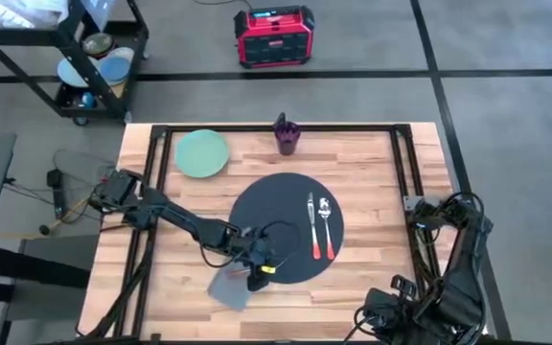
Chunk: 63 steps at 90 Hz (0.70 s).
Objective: Set table place
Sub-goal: Put the orange fork on the table napkin
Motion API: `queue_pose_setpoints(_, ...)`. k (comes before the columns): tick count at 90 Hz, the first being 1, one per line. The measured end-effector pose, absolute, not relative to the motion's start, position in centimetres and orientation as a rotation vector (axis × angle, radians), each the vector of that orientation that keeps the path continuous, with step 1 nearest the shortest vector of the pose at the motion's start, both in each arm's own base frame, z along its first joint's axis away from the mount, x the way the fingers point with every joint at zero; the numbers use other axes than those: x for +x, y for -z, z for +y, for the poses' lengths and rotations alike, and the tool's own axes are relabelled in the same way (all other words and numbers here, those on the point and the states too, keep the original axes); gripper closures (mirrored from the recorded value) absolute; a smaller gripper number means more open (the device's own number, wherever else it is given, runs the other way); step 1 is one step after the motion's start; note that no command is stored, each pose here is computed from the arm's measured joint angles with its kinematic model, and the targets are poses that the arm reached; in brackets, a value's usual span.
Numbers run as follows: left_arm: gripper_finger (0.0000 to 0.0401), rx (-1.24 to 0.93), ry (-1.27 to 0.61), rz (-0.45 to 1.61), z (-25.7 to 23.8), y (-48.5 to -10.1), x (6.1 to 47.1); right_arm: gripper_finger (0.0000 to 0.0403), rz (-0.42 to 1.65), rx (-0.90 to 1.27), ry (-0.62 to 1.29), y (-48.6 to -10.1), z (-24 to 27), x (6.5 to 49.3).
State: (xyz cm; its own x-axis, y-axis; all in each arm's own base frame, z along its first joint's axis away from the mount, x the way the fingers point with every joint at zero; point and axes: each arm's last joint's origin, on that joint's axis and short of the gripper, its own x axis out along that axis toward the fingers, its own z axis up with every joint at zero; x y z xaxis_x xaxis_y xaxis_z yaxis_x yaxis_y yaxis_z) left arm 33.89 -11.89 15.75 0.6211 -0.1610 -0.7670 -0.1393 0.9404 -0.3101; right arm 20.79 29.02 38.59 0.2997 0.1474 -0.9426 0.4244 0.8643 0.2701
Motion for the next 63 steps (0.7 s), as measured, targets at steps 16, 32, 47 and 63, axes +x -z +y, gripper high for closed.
queue_pose_setpoints(16,0.0401,-0.354,-0.001,0.908,-11.9,-15.1,34.1,0.0284,1.269,0.533,0.197,-38.6,29.0,20.8)
queue_pose_setpoints(32,0.0401,-0.361,-0.001,0.939,-12.4,-13.9,34.3,0.0284,1.257,0.559,0.172,-38.7,29.3,21.0)
queue_pose_setpoints(47,0.0401,-0.358,0.012,0.941,-13.1,-14.3,34.8,0.0284,1.253,0.570,0.159,-38.7,29.4,21.0)
queue_pose_setpoints(63,0.0401,-0.347,0.014,0.948,-13.4,-15.6,35.4,0.0284,1.253,0.572,0.158,-38.8,29.5,21.0)
